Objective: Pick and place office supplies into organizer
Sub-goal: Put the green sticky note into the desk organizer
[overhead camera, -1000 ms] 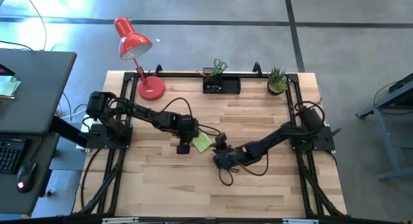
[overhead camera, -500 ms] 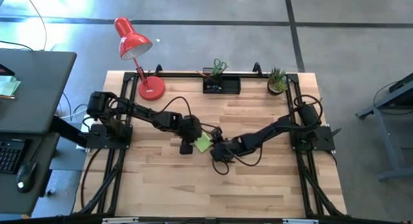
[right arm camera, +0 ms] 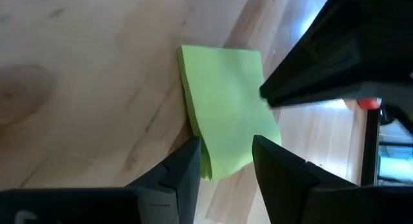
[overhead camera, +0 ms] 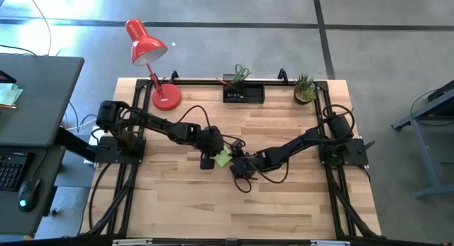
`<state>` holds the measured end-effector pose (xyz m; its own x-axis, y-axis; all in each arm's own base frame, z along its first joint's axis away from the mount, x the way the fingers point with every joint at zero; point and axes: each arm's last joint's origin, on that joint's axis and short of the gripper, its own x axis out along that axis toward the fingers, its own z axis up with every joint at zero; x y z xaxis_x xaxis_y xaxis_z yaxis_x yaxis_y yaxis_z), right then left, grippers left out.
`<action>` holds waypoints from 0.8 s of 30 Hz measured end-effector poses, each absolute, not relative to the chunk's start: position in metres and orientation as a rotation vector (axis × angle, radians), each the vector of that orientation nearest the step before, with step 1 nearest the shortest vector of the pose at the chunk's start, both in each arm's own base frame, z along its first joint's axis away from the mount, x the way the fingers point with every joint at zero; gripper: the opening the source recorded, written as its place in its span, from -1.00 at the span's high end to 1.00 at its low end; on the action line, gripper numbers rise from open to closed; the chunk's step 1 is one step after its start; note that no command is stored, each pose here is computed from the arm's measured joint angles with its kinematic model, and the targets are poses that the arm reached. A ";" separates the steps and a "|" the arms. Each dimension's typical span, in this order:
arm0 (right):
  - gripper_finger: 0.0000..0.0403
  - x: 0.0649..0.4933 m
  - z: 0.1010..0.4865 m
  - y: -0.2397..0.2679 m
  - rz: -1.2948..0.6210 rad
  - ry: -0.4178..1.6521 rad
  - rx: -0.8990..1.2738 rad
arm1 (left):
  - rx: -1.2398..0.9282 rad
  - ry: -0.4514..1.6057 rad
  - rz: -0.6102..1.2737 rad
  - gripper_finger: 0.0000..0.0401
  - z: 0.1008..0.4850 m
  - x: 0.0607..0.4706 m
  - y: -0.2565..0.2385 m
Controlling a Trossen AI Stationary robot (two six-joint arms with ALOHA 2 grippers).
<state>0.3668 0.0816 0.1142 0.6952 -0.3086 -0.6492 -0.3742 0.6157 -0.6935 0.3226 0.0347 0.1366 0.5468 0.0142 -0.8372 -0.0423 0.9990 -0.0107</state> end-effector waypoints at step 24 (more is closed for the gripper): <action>0.34 0.371 0.114 0.070 0.101 0.813 -0.860 | 0.082 1.079 0.194 0.91 0.156 0.310 0.040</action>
<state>0.3709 0.0703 0.1142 0.7020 -0.2317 -0.6734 -0.3891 0.6672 -0.6352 0.3101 0.0403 0.1561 0.4570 0.1971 -0.8674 -0.1173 0.9800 0.1609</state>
